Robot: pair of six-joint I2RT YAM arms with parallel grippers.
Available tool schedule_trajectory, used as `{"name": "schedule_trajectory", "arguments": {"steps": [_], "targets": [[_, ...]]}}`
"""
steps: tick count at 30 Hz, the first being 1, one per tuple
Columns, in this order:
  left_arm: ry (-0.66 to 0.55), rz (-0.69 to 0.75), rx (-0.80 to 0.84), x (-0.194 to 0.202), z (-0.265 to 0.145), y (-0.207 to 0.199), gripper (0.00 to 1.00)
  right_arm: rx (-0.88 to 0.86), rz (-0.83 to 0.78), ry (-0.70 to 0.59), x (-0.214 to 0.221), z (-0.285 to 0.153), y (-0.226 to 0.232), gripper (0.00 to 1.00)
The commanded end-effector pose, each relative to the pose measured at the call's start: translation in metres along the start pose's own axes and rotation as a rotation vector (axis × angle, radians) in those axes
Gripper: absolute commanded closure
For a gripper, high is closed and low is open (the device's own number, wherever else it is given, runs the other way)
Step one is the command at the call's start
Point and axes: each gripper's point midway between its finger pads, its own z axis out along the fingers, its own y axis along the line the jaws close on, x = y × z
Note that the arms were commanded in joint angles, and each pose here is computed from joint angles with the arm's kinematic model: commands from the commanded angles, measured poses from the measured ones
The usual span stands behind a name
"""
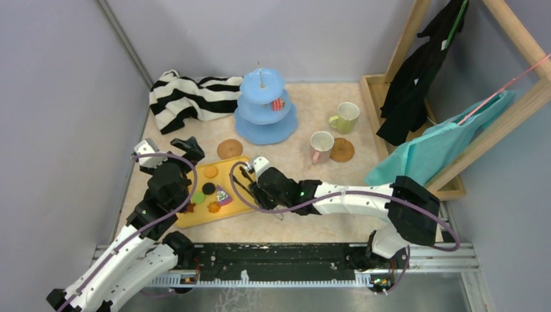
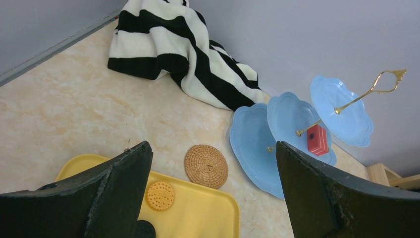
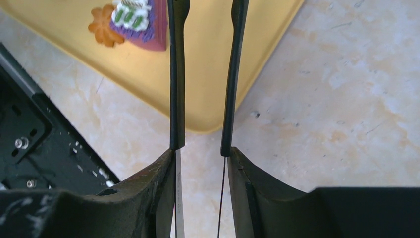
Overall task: Serve the afternoon tea
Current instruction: Pick up the clamp from the tray, then place the clamp on the tray.
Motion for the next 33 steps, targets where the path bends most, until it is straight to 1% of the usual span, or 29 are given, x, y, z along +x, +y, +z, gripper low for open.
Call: {"name": "schedule_trajectory", "arguments": {"steps": [1,6,11,20,33], "targets": [[-0.043,-0.018,0.004,-0.025,-0.002,-0.007,0.01,-0.079,0.02,-0.007,0.004,-0.015,0.023,0.59],[-0.051,-0.018,0.009,-0.032,-0.003,-0.009,0.01,-0.104,0.025,0.021,0.015,-0.013,0.034,0.57],[-0.059,-0.018,0.009,-0.037,-0.005,-0.009,0.01,-0.133,0.031,0.025,0.017,-0.014,0.045,0.55],[-0.06,-0.027,0.015,-0.037,-0.006,-0.008,0.01,-0.166,0.025,0.048,0.027,-0.018,0.058,0.54],[-0.06,-0.029,0.015,-0.036,-0.005,-0.009,0.01,-0.157,0.006,0.072,0.031,-0.006,0.063,0.52]]}}
